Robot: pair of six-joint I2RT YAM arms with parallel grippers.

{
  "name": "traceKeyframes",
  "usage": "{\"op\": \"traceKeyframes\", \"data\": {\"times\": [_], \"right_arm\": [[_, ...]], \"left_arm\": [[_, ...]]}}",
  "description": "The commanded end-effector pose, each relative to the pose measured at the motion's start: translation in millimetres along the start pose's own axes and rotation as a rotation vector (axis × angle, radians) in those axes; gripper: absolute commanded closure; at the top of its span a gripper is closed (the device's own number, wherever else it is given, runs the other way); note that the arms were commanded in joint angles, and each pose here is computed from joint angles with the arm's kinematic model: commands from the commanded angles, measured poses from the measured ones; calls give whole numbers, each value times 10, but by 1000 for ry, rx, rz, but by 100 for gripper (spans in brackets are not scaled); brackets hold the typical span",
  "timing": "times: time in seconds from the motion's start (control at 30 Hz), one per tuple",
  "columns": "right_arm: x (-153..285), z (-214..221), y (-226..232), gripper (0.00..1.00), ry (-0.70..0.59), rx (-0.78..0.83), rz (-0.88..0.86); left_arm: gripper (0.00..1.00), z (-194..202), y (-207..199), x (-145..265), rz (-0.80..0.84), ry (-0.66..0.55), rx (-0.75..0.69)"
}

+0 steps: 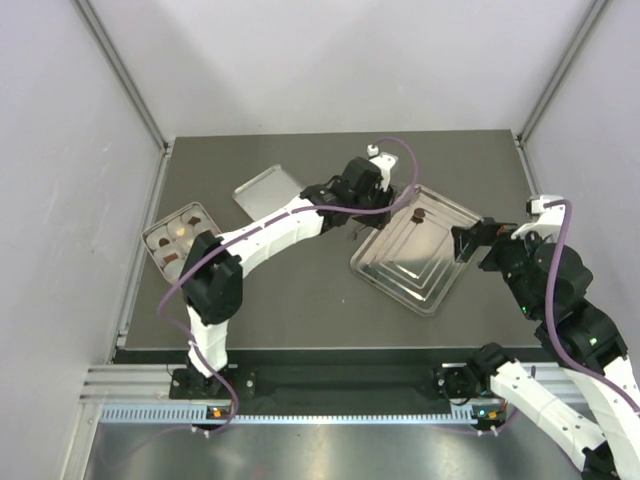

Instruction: Pack the chocolate

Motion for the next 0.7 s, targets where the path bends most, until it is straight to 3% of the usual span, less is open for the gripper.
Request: {"op": "traceKeyframes", "data": {"times": [0.0, 0.33, 0.67], "right_arm": [[60, -230, -11, 0, -84, -9, 1], [106, -256, -50, 0, -103, -15, 12], [111, -239, -98, 0, -104, -2, 34]], "left_arm": [[48, -363, -248, -34, 84, -119, -66], [46, 12, -187, -618, 75, -49, -131], [47, 284, -132, -891, 82, 9, -133]]}}
Point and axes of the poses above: each gripper's point midway between its finger pads, its own x axis back along the fingers, its own y axis along the line the jaws close on, z = x × y, the point moved 1 cm from there along x, back along the fingers, and after that the axes turned 8 degrees about x, right-handed, at the moved point
